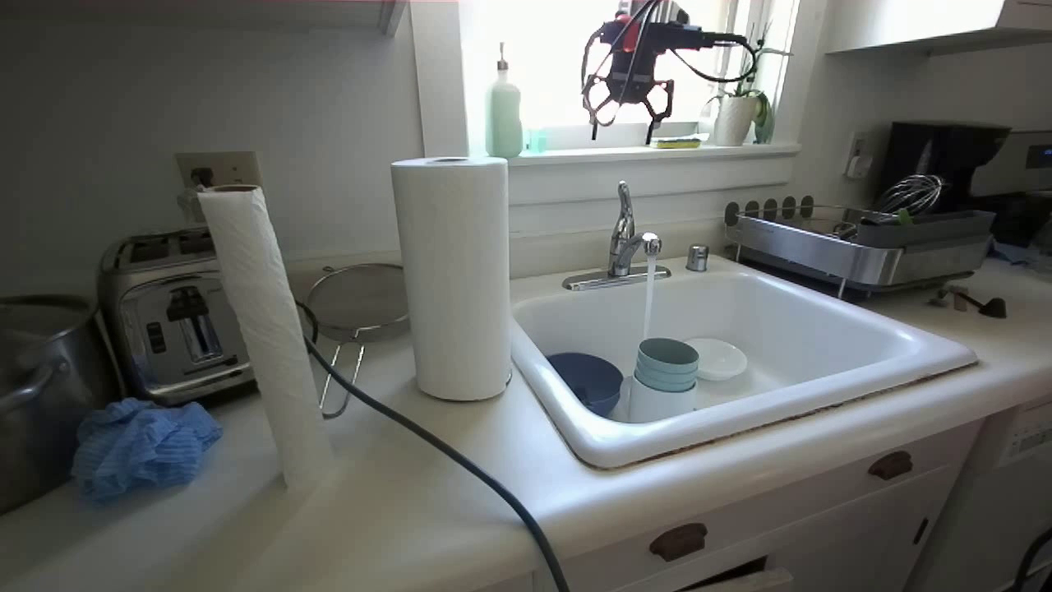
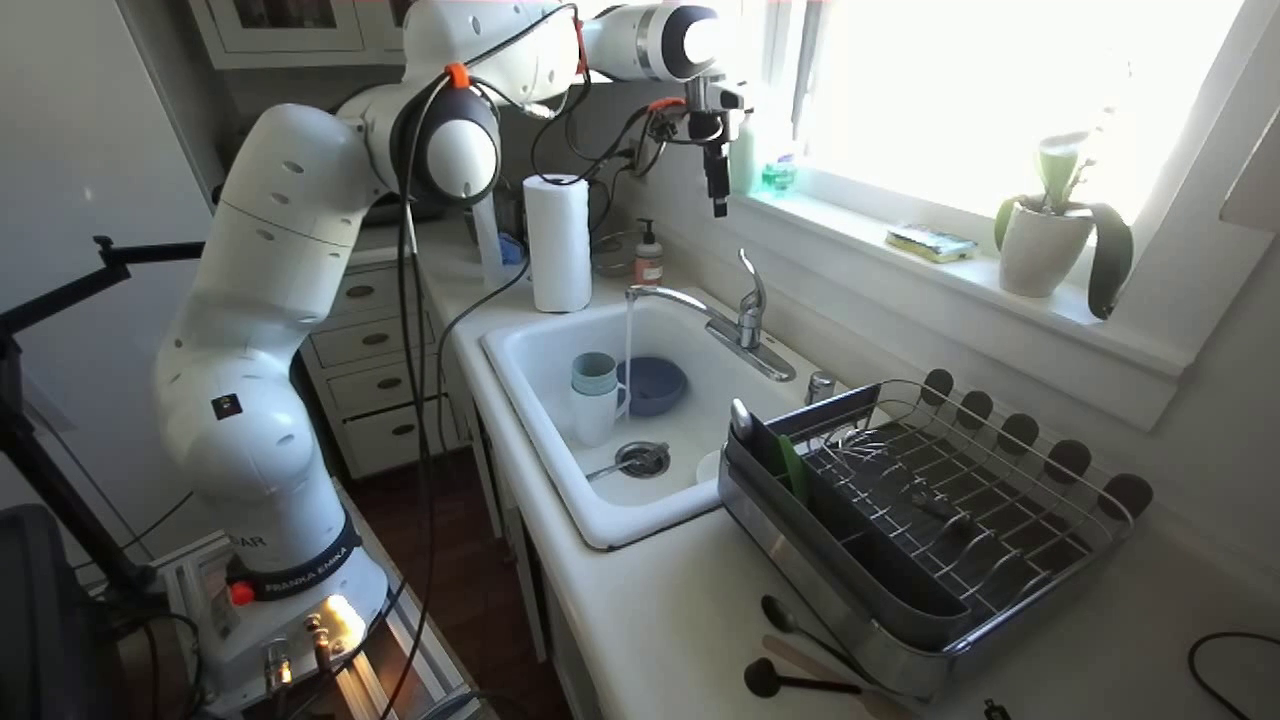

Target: Move the tap nozzle to the left

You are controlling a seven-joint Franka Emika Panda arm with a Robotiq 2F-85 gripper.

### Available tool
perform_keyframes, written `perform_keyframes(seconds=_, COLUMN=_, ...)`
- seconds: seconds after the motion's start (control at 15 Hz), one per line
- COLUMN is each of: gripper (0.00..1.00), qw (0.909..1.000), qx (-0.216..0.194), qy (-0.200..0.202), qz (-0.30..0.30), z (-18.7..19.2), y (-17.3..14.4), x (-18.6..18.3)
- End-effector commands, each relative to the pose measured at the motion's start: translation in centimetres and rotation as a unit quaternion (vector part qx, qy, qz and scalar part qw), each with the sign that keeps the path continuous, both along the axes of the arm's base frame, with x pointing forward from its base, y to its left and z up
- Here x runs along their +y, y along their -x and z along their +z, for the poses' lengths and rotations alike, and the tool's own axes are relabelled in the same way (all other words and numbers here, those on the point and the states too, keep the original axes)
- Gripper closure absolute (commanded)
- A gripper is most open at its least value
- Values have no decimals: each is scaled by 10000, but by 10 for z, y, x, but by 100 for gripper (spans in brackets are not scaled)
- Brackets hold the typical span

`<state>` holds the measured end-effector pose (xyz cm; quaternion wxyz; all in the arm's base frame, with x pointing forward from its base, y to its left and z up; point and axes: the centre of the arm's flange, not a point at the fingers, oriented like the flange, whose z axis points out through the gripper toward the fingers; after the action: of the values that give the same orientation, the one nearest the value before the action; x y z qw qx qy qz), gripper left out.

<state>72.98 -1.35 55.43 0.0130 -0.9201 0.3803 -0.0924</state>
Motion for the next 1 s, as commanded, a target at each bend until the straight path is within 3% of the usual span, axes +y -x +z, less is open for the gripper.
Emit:
perform_keyframes(seconds=0.0, gripper=0, qw=9951, qx=228, qy=-142, qz=946, z=3, y=42, x=-45)
perform_keyframes(seconds=0.2, gripper=0, qw=9849, qx=337, qy=-210, qz=1685, z=0, y=58, x=-66)
perform_keyframes(seconds=0.27, gripper=0, qw=9919, qx=206, qy=-41, qz=1250, z=5, y=24, x=-60)
perform_keyframes(seconds=0.47, gripper=0, qw=9877, qx=276, qy=-74, qz=1537, z=4, y=33, x=-68)
perform_keyframes(seconds=0.93, gripper=0, qw=9865, qx=315, qy=-101, qz=1601, z=1, y=34, x=-62)
